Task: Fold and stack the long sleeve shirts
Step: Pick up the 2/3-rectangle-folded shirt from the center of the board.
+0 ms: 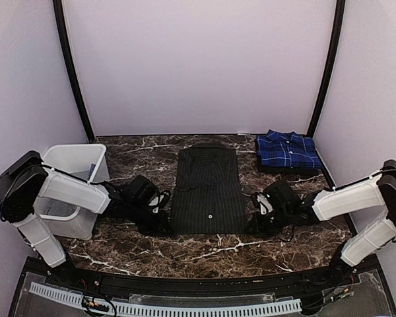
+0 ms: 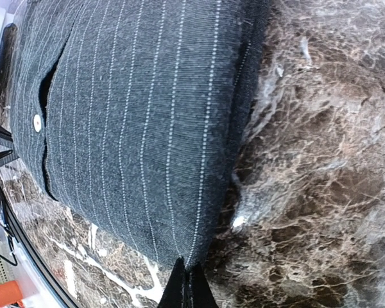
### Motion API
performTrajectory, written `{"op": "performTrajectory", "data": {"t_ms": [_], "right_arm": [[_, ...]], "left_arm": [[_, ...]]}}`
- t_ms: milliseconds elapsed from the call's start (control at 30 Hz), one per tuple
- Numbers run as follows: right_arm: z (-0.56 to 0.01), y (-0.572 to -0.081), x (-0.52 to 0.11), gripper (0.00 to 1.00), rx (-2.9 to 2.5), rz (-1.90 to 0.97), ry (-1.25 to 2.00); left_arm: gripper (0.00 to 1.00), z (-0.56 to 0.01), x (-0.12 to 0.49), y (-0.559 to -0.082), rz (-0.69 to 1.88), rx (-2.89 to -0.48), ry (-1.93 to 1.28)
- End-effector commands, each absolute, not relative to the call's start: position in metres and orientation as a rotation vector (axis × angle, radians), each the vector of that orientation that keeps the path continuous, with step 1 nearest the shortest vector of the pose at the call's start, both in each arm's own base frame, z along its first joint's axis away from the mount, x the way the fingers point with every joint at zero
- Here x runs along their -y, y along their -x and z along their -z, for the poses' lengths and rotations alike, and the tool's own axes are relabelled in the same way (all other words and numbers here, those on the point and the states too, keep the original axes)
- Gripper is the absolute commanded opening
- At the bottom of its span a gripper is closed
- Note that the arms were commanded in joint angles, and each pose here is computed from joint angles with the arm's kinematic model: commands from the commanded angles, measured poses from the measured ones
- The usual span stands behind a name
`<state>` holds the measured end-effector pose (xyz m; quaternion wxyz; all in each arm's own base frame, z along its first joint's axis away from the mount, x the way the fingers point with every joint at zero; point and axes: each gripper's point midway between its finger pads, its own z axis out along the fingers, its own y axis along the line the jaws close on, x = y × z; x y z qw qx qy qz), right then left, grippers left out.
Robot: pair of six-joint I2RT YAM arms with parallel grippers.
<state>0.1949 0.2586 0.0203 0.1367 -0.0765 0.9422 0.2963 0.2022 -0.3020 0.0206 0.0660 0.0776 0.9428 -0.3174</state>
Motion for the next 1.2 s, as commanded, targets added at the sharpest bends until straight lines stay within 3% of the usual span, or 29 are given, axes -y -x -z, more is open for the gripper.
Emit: {"op": "performTrajectory", "data": {"t_ms": [0, 433, 633, 700, 1033, 1167], "right_arm": [[-0.027, -0.195, -0.264, 0.00, -2.687, -0.868, 0.256], [-0.040, -0.177, -0.261, 0.00, -2.644, -0.888, 0.275], [-0.029, -0.168, -0.260, 0.29, -2.676, -0.862, 0.268], [-0.026, -0.169, -0.259, 0.32, -2.686, -0.844, 0.255], [-0.016, -0.174, -0.262, 0.31, -2.701, -0.818, 0.213], [-0.019, -0.173, -0.264, 0.11, -2.702, -0.825, 0.219]], "left_arm": [[0.01, -0.028, 0.303, -0.203, 0.933, -2.841, -0.234], [0.00, -0.042, 0.300, -0.185, 0.918, -2.810, -0.250], [0.00, -0.040, 0.301, -0.180, 0.918, -2.808, -0.253], [0.00, -0.040, 0.301, -0.180, 0.917, -2.807, -0.254], [0.00, -0.039, 0.302, -0.181, 0.913, -2.806, -0.261], [0.00, -0.041, 0.302, -0.180, 0.915, -2.803, -0.266]]}}
